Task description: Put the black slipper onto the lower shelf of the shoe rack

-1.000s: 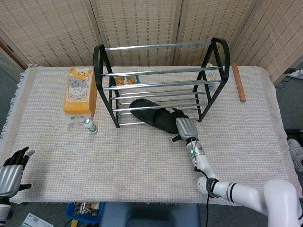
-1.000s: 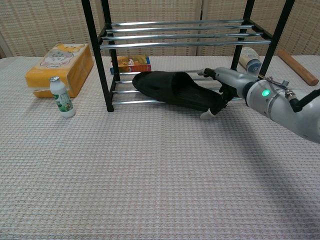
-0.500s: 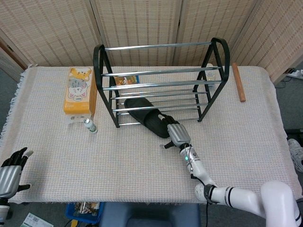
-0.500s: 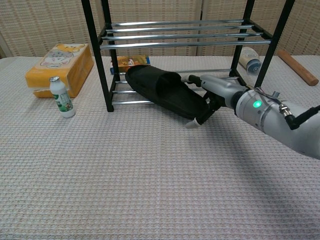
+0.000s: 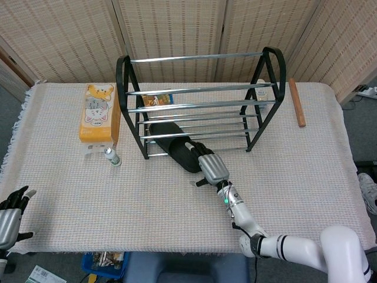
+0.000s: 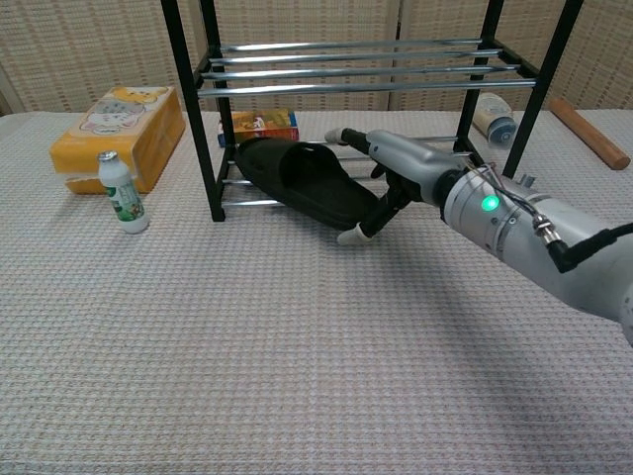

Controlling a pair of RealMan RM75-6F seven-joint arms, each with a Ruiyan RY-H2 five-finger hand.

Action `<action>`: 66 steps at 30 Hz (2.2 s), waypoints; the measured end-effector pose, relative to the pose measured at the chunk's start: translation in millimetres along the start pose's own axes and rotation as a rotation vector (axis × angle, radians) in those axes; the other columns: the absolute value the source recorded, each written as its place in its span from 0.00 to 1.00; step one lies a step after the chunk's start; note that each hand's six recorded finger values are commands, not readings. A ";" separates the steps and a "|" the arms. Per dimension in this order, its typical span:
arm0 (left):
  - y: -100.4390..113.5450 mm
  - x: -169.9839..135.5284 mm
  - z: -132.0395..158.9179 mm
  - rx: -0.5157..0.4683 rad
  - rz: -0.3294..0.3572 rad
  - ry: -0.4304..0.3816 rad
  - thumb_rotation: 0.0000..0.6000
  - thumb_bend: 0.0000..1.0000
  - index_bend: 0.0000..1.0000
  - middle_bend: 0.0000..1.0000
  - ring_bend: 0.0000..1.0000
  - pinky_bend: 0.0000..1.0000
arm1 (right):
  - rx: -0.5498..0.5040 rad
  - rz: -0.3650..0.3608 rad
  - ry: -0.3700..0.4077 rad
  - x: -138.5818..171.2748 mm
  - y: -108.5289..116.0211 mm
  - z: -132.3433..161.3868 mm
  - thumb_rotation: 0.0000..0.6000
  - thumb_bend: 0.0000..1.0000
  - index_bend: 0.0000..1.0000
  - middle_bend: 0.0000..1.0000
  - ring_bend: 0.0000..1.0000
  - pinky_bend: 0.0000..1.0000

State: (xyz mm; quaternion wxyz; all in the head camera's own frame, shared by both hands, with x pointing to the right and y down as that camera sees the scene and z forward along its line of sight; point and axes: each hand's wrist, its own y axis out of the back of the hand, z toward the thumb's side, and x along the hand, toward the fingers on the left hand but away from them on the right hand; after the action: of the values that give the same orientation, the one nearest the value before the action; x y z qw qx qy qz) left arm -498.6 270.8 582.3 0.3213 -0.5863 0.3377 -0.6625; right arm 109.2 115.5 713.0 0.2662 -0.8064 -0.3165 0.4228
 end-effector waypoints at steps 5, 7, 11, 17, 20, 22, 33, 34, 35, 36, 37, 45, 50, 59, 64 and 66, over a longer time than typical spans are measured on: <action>-0.9 -0.6 1.7 -0.002 -0.002 -0.006 1.00 0.18 0.16 0.08 0.11 0.25 | 0.108 -0.030 0.035 10.0 9.5 -4.8 1.00 0.00 0.00 0.00 0.00 0.13; -0.4 -0.8 2.4 -0.004 0.001 -0.008 1.00 0.18 0.16 0.08 0.11 0.25 | 0.148 -0.038 0.036 11.4 12.6 -8.9 1.00 0.00 0.00 0.00 0.00 0.12; -0.3 -1.3 2.9 -0.005 0.001 -0.008 1.00 0.18 0.16 0.08 0.11 0.25 | 0.190 -0.034 0.006 6.8 14.7 -22.8 1.00 0.00 0.00 0.00 0.00 0.09; -1.1 -2.3 2.6 -0.002 -0.004 -0.005 1.00 0.18 0.16 0.08 0.11 0.25 | 0.225 -0.018 -0.024 -5.4 8.8 -34.5 1.00 0.00 0.00 0.00 0.00 0.09; -0.6 -2.0 2.0 -0.001 -0.005 -0.003 1.00 0.18 0.16 0.09 0.11 0.25 | 0.234 -0.012 -0.024 -12.3 3.6 -32.8 1.00 0.00 0.00 0.00 0.00 0.09; -0.1 -1.9 2.1 -0.003 -0.004 -0.003 1.00 0.18 0.16 0.09 0.11 0.25 | 0.237 -0.011 -0.020 -16.6 0.7 -29.8 1.00 0.00 0.00 0.00 0.00 0.09; 1.9 -5.7 -1.5 -0.008 -0.007 0.002 1.00 0.17 0.16 0.08 0.11 0.25 | 0.249 -0.015 0.004 -39.6 -9.4 -7.6 1.00 0.00 0.00 0.00 0.00 0.09; 1.9 -6.1 -2.0 -0.009 -0.007 0.003 1.00 0.17 0.16 0.09 0.11 0.25 | 0.248 -0.015 0.008 -40.8 -10.3 -5.3 1.00 0.00 0.00 0.00 0.00 0.09; 1.9 -6.4 -2.4 -0.010 -0.008 0.005 1.00 0.17 0.16 0.08 0.11 0.25 | 0.248 -0.014 0.012 -42.5 -11.6 -2.2 1.00 0.00 0.00 0.00 0.00 0.09; 1.9 -7.1 -3.3 -0.010 -0.009 0.007 1.00 0.18 0.16 0.08 0.11 0.25 | 0.248 -0.014 0.016 -43.7 -12.5 0.2 1.00 0.00 0.00 0.00 0.00 0.09; 1.9 -7.6 -3.8 -0.010 -0.009 0.009 1.00 0.18 0.16 0.08 0.11 0.25 | 0.249 -0.014 0.019 -45.1 -13.2 2.3 1.00 0.00 0.00 0.00 0.00 0.08; -0.1 -9.0 -7.3 -0.011 -0.017 0.019 1.00 0.18 0.16 0.09 0.11 0.25 | 0.240 -0.017 0.027 -57.6 -19.8 19.0 1.00 0.00 0.00 0.00 0.00 0.06; -0.3 -9.7 -8.6 -0.013 -0.017 0.022 1.00 0.18 0.16 0.08 0.11 0.25 | 0.234 -0.022 0.011 -67.7 -20.9 23.0 1.00 0.00 0.00 0.00 0.00 0.06; -1.7 -10.8 -11.1 -0.007 -0.024 0.033 1.00 0.18 0.16 0.08 0.11 0.25 | 0.216 -0.023 0.003 -82.5 -15.6 29.3 1.00 0.00 0.00 0.00 0.00 0.06; -1.8 -9.9 -8.9 -0.004 -0.027 0.026 1.00 0.17 0.16 0.08 0.11 0.25 | 0.210 -0.020 0.022 -73.8 -15.6 28.2 1.00 0.00 0.00 0.00 0.00 0.06; -1.1 -9.0 -7.8 -0.005 -0.024 0.023 1.00 0.18 0.16 0.08 0.11 0.25 | 0.206 -0.018 0.031 -67.9 -13.6 26.5 1.00 0.00 0.00 0.00 0.00 0.06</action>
State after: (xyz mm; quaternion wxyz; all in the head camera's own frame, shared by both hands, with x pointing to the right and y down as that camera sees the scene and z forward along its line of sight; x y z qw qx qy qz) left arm -505.4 279.3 577.6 0.3078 -0.5834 0.3359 -0.6724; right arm 52.7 78.8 744.0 0.3564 -0.7783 -0.2743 0.4382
